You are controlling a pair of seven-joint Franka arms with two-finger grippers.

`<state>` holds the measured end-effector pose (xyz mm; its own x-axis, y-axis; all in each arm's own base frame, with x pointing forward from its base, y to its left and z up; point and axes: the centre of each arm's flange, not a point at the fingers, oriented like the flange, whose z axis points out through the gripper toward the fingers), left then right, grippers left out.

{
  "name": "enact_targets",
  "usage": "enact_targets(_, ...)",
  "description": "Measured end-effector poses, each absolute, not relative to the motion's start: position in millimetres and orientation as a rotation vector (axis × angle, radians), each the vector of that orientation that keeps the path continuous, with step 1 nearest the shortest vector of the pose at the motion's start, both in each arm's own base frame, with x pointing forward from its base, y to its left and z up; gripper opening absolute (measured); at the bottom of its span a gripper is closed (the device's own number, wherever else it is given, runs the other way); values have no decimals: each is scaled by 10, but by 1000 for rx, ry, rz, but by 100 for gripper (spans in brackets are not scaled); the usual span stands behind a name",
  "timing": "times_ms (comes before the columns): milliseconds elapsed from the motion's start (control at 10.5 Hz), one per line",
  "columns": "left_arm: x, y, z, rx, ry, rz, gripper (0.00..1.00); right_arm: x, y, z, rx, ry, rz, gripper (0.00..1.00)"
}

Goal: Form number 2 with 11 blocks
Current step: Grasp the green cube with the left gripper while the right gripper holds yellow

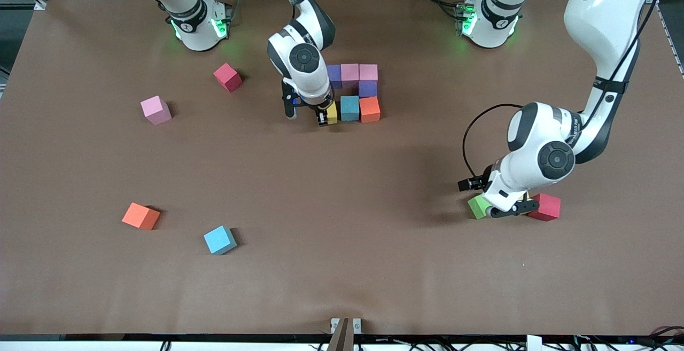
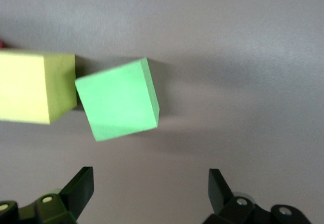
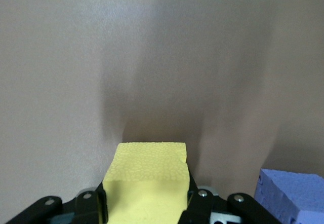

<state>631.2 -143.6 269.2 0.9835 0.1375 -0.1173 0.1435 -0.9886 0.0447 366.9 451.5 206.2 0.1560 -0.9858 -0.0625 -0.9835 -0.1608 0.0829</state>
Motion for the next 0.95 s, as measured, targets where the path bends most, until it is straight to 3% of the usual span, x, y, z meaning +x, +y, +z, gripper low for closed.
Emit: enact_targets(952, 6351, -1332, 2446, 3121, 159, -201, 100, 3511, 4604, 1988, 2364, -2062, -155, 53)
